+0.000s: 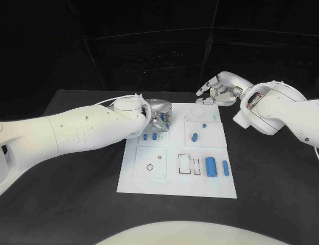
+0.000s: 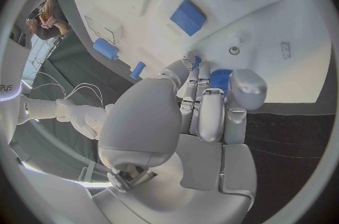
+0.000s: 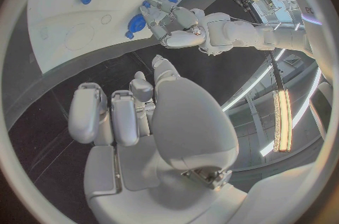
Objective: Assemble the parts on the task board
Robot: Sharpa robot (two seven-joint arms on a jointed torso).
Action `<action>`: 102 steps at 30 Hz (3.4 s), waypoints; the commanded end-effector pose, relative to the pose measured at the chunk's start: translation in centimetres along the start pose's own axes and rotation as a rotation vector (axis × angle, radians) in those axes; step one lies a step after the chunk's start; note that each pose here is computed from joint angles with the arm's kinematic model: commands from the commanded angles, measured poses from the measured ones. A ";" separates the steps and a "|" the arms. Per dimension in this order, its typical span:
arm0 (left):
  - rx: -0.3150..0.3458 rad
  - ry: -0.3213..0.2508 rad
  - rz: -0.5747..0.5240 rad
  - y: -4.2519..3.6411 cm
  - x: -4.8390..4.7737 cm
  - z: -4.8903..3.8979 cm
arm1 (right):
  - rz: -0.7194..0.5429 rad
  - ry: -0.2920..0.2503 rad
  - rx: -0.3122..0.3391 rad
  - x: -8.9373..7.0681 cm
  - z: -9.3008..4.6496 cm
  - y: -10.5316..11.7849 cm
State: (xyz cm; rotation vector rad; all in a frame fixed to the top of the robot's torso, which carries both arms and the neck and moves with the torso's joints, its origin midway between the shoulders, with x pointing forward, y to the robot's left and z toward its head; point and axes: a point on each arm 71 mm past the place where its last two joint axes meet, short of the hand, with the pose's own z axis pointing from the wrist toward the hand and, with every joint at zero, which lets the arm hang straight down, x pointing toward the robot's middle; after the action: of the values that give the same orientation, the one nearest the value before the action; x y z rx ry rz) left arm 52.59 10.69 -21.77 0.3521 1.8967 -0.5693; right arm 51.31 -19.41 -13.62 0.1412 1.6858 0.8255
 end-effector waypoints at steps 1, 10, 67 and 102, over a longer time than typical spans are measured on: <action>-0.002 0.017 0.006 0.09 0.39 0.02 | -0.003 0.004 -0.013 0.0 0.0 0.2; 0.013 -0.065 -0.006 0.22 -0.08 -0.14 | -0.003 0.005 -0.015 0.0 0.1 0.2; -0.065 -0.028 -0.106 5.21 -0.48 -4.48 | -0.004 0.001 -0.007 -0.2 -0.2 -0.2; -0.054 -0.006 -0.110 4.57 -0.29 -4.03 | -0.004 0.002 -0.007 -0.2 -0.1 -0.1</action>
State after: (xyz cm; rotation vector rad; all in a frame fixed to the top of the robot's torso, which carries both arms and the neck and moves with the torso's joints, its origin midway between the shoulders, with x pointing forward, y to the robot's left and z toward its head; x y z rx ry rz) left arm 51.86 16.83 -21.15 0.2098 1.9107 -0.5903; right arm 51.32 -19.77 -13.66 0.1423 1.6864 0.8216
